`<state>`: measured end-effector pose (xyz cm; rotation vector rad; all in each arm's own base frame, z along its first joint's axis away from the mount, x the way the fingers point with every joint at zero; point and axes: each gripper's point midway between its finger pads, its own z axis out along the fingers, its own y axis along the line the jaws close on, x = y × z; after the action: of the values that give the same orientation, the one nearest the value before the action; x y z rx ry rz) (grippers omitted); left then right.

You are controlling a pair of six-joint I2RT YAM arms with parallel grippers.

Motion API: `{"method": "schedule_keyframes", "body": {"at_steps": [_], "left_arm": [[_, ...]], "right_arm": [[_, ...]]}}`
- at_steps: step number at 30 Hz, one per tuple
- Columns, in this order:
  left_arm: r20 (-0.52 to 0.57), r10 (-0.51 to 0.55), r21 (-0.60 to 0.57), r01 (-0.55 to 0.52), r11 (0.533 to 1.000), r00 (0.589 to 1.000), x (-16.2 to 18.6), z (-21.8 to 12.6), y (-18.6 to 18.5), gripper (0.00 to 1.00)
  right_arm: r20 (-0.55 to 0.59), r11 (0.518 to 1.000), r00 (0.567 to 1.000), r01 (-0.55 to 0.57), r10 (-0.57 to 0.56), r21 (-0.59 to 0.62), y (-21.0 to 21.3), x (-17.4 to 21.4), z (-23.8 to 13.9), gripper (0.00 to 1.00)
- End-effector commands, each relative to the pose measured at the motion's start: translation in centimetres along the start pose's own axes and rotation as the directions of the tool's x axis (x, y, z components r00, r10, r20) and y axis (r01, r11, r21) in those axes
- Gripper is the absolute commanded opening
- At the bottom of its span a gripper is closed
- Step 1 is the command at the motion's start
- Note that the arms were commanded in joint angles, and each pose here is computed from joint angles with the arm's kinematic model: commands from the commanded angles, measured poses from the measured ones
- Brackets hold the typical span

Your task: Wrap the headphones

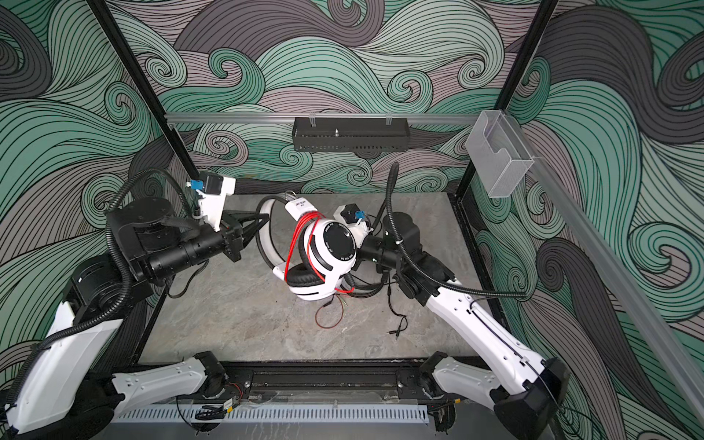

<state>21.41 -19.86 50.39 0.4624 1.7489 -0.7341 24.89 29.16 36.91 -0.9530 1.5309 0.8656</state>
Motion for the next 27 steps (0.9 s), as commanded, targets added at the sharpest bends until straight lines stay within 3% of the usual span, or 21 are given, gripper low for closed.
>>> {"method": "schedule_keyframes", "body": {"at_steps": [1, 7, 11, 19, 24, 27], "left_arm": [[0.186, -0.061, 0.066, 0.050, 0.997, 0.981, -6.2, -2.0, -1.7, 0.00], [0.256, -0.083, 0.034, 0.077, 0.996, 0.963, -9.6, -2.4, -1.6, 0.00], [0.320, -0.108, -0.006, 0.116, 0.993, 0.941, -11.4, -3.0, -0.8, 0.00], [0.489, -0.172, -0.050, 0.224, 0.973, 0.855, -14.9, -4.7, 0.8, 0.00], [0.523, -0.188, -0.061, 0.256, 0.965, 0.831, -15.7, -4.9, 1.3, 0.00], [0.551, -0.199, -0.091, 0.295, 0.951, 0.811, -15.8, -5.2, 2.2, 0.00]], "right_arm": [[0.105, 0.994, 0.991, -0.072, 0.081, -0.087, 0.8, -2.1, 0.6, 0.44], [0.076, 0.990, 0.991, -0.097, 0.106, -0.106, 0.5, -0.6, 1.9, 0.45], [0.064, 0.986, 0.988, -0.130, 0.138, -0.109, 0.4, 0.6, 2.2, 0.40], [0.023, 0.969, 0.974, -0.220, 0.223, -0.109, 0.3, 3.9, 2.9, 0.30], [-0.012, 0.961, 0.968, -0.251, 0.251, -0.118, 0.4, 5.5, 3.5, 0.20], [-0.042, 0.958, 0.965, -0.263, 0.260, -0.115, 0.6, 6.5, 3.7, 0.07]]}}
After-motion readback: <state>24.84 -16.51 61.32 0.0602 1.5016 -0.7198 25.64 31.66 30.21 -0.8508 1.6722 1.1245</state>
